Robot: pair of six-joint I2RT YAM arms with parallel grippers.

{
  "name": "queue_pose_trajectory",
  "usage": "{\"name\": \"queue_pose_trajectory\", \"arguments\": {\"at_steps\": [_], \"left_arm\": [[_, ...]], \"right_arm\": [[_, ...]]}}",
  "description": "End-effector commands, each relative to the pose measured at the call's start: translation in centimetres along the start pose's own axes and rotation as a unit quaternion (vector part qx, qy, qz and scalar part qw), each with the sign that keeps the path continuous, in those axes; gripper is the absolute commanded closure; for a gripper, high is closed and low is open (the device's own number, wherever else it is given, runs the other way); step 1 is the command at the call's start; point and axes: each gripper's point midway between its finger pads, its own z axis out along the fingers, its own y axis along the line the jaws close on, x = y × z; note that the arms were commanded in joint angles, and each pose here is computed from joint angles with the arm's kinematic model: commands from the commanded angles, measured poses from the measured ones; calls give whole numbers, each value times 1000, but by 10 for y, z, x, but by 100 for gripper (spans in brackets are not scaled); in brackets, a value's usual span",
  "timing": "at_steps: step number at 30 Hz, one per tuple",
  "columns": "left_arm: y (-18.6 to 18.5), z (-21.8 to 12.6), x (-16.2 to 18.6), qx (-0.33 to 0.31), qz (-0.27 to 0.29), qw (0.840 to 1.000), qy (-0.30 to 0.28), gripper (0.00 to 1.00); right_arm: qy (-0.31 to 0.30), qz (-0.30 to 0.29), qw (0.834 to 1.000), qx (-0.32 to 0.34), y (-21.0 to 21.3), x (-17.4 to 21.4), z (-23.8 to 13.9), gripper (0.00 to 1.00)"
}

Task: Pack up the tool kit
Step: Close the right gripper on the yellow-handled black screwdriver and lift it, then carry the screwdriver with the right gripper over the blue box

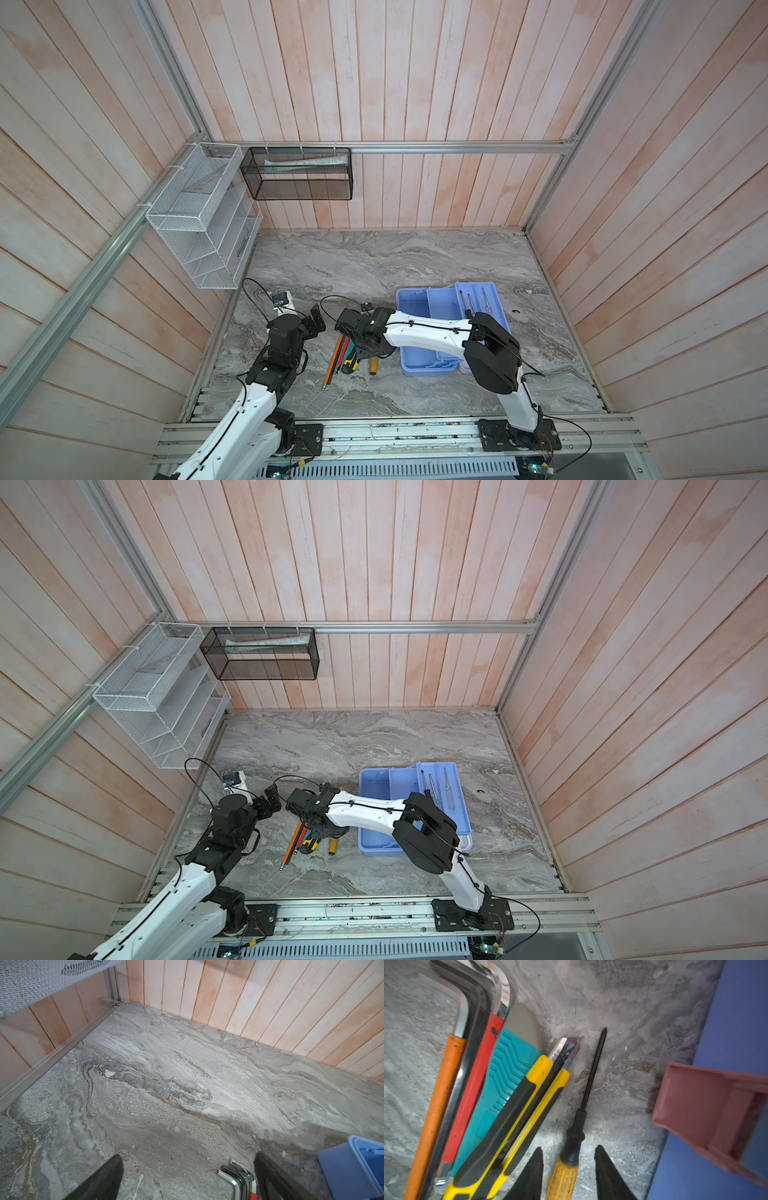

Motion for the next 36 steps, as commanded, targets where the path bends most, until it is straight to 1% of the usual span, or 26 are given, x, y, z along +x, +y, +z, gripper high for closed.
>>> {"name": "queue_pose_trajectory", "arguments": {"at_steps": [1,5,9,12,15,18,22,25,29,36], "left_arm": [[4,-1,-1,-9,-4,1000,-6,0],[5,0,0,-9,-5,1000,-5,0],[5,0,-1,-9,-4,1000,-5,0],[5,-1,-1,-9,-5,1000,-6,0],[4,-1,-1,-9,-4,1000,-6,0],[4,-1,-1,-8,-4,1000,-6,0],[4,-1,-1,-9,-4,1000,-6,0],[5,-1,-1,-9,-4,1000,-7,0],[4,0,-1,-9,-5,1000,-6,0],[5,0,-1,-10,-4,1000,-5,0]], "right_arm": [[19,-9,1000,9,3,7,10,60],[28,-16,999,12,6,10,18,61],[36,-16,999,25,2,14,23,65],[39,-10,999,30,-2,17,25,72],[41,-5,999,31,-5,19,25,76],[39,-2,999,32,-7,19,22,83],[34,3,999,35,-13,15,15,97],[22,2,999,35,-15,9,7,100],[-1,-4,1000,28,-17,-5,-11,100],[-31,-13,999,-4,-29,-28,-40,100]]}}
